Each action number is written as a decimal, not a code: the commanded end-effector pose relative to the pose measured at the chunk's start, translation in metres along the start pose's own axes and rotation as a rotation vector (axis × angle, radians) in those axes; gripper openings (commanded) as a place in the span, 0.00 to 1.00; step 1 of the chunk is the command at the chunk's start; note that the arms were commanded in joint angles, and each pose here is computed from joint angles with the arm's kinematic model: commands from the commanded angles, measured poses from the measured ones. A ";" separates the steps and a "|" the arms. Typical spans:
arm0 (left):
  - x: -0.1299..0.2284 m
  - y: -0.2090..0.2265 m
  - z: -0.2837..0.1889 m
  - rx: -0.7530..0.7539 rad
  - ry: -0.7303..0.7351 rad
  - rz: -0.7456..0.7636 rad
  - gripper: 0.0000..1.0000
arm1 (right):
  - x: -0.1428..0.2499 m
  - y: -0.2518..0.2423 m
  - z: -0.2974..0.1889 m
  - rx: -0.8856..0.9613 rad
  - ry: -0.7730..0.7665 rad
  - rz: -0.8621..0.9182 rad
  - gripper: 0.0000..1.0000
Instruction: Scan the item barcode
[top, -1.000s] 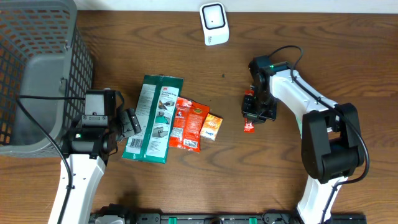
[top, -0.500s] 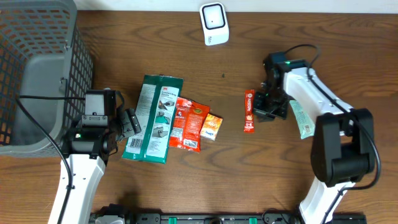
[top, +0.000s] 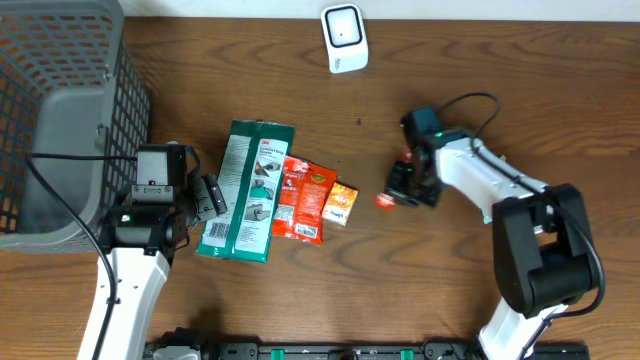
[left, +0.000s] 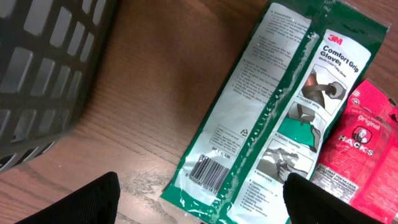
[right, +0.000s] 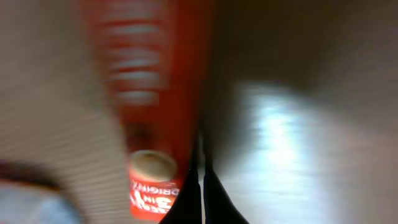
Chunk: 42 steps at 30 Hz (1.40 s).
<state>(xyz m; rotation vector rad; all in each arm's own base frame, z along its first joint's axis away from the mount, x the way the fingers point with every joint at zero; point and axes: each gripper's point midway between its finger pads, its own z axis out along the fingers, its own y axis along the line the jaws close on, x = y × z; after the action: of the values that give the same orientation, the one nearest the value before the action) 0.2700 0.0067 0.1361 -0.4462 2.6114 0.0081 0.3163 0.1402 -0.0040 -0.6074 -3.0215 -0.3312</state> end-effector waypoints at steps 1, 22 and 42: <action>-0.005 -0.002 -0.003 0.009 -0.011 -0.006 0.85 | 0.018 0.024 0.020 -0.077 0.045 0.006 0.01; -0.005 -0.002 -0.003 0.009 -0.011 -0.006 0.85 | -0.101 0.026 -0.070 -0.034 -0.401 -0.500 0.01; -0.005 -0.002 -0.003 0.009 -0.011 -0.006 0.85 | -0.103 0.015 -0.021 -0.008 -0.341 -0.495 0.03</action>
<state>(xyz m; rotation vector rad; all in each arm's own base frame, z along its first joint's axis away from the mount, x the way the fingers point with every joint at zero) 0.2701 0.0067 0.1362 -0.4466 2.6110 0.0078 0.4260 0.1147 0.0268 0.0991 -3.5102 -0.3174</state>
